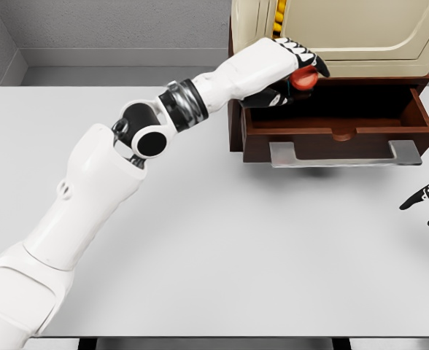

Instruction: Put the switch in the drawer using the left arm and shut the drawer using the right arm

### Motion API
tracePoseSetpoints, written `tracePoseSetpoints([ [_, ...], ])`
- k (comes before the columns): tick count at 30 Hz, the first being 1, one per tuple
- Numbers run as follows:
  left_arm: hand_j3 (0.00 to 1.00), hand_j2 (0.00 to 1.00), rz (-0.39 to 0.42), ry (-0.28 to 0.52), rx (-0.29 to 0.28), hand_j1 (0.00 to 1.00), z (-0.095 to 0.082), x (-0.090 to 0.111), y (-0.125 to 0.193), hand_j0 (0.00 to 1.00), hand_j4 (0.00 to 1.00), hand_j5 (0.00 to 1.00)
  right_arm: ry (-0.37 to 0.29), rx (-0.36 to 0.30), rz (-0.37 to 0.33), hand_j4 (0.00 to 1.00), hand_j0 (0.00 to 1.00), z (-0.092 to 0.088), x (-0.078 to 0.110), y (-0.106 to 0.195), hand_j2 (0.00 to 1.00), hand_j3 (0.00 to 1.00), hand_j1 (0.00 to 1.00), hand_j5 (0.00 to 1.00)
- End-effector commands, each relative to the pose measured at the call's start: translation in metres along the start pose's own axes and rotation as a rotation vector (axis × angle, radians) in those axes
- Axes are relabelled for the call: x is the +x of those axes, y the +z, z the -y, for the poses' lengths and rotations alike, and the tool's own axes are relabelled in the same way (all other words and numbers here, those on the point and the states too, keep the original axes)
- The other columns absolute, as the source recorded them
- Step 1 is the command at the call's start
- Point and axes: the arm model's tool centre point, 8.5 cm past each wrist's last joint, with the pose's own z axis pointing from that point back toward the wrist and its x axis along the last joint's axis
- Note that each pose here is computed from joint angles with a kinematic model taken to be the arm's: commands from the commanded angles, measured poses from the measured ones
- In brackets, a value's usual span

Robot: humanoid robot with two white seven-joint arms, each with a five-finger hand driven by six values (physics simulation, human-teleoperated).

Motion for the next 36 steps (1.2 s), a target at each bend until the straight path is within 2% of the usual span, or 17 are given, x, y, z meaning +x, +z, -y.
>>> tracePoseSetpoints([
  [1,0.72,0.72,0.001,-0.001,0.004,0.72,0.000,0.002,-0.002,0.72,0.72,0.72,-0.006,-0.003,0.002,0.65,0.65,0.000,0.000,0.000,0.65,0.65,0.65,0.65],
  [25,0.74,0.74,0.036,-0.001,-0.004,0.74,0.005,0.012,-0.007,0.74,0.74,0.74,-0.012,0.004,0.002,0.65,0.65,-0.002,0.000,0.000,0.65,0.65,0.65,0.65],
  [26,0.74,0.74,0.047,-0.002,-0.003,0.74,0.005,0.014,-0.007,0.74,0.74,0.74,-0.012,0.004,0.002,0.65,0.65,-0.002,0.000,0.000,0.65,0.65,0.65,0.65],
  [28,0.75,0.75,0.119,-0.031,0.021,0.75,-0.004,0.029,-0.005,0.75,0.75,0.75,-0.012,0.004,0.002,0.65,0.65,-0.002,0.000,0.000,0.65,0.65,0.65,0.65],
  [30,0.75,0.75,0.213,-0.075,0.037,0.75,-0.010,0.046,0.003,0.75,0.75,0.75,-0.019,0.012,0.009,0.64,0.64,-0.006,0.001,-0.003,0.64,0.64,0.64,0.64],
  [31,0.75,0.75,0.269,-0.101,0.040,0.75,-0.010,0.054,0.013,0.75,0.75,0.75,-0.018,0.011,0.010,0.63,0.63,-0.005,0.001,-0.003,0.63,0.63,0.63,0.63],
  [32,0.75,0.75,0.335,-0.145,0.047,0.75,-0.017,0.063,0.026,0.75,0.75,0.75,-0.014,0.007,0.011,0.63,0.63,-0.003,0.001,-0.003,0.63,0.63,0.63,0.63],
  [33,0.75,0.75,0.360,-0.139,0.056,0.75,-0.021,0.066,0.038,0.75,0.75,0.75,-0.013,0.006,0.011,0.63,0.63,-0.003,0.001,-0.004,0.63,0.63,0.63,0.63],
  [36,0.75,0.75,0.368,-0.136,0.061,0.75,-0.039,0.061,0.077,0.75,0.75,0.75,-0.016,0.011,0.019,0.63,0.63,-0.005,0.002,-0.007,0.63,0.63,0.63,0.63],
])
